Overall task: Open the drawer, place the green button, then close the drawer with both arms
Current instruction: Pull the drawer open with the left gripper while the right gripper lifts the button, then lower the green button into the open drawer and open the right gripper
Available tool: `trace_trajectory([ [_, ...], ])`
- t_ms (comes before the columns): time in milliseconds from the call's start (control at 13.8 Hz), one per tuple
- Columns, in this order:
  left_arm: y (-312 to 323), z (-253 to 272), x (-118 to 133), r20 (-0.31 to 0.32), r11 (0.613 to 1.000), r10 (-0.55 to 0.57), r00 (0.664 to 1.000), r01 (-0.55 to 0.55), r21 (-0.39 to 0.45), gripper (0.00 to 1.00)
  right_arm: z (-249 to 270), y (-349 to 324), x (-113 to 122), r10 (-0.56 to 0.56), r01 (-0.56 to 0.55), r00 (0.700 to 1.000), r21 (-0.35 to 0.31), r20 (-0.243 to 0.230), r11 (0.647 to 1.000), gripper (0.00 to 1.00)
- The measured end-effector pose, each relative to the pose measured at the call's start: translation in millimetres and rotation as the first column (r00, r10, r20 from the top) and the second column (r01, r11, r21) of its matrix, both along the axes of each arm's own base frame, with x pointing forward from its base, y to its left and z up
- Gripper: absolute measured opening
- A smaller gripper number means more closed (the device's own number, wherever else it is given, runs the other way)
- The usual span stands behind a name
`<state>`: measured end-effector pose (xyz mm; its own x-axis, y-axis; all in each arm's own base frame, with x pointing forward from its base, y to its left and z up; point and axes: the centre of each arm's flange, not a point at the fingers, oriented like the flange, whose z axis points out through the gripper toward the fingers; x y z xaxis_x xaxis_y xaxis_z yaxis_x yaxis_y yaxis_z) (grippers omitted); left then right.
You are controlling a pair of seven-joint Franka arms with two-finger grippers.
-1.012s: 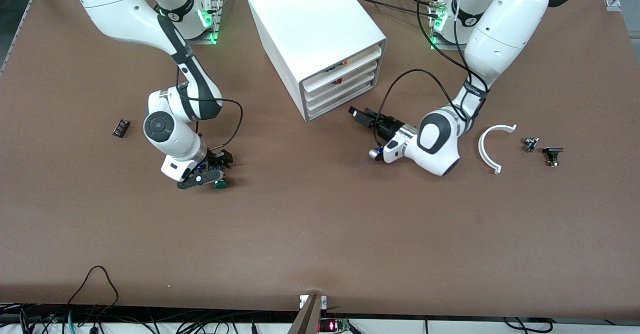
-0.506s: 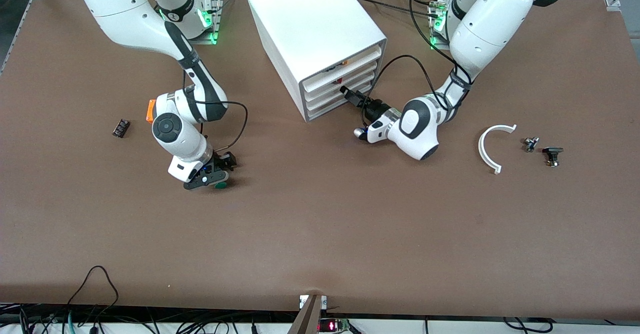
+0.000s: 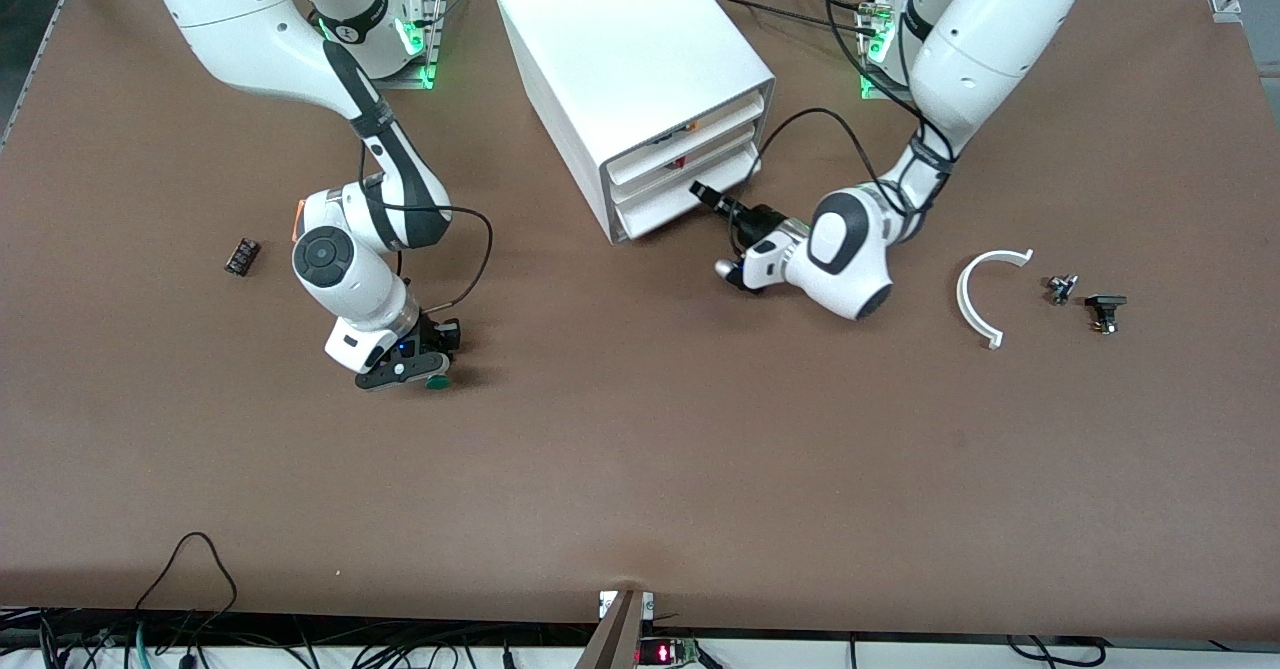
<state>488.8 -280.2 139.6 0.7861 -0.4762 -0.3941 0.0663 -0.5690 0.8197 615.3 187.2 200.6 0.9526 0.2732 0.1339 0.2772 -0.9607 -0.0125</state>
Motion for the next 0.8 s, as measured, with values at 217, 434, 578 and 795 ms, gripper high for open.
trace_trajectory([
  [217,76,17,58,0.107,0.992,0.120,0.987,-0.122,0.021,0.25,40,17,15,0.025,-0.027,0.998,0.023,0.064,0.999,0.41],
  [434,95,25,73,0.157,0.988,0.151,0.976,-0.155,0.018,0.30,109,87,26,0.169,-0.172,0.980,0.023,0.103,0.985,0.41],
  [578,104,41,87,0.232,0.982,0.172,0.957,-0.186,0.039,0.49,152,153,18,0.296,-0.302,0.944,0.020,0.148,0.953,0.41],
  [795,156,123,123,0.463,0.970,0.106,0.880,-0.193,0.145,0.80,184,232,-7,0.517,-0.527,0.827,-0.016,0.220,0.850,0.41],
])
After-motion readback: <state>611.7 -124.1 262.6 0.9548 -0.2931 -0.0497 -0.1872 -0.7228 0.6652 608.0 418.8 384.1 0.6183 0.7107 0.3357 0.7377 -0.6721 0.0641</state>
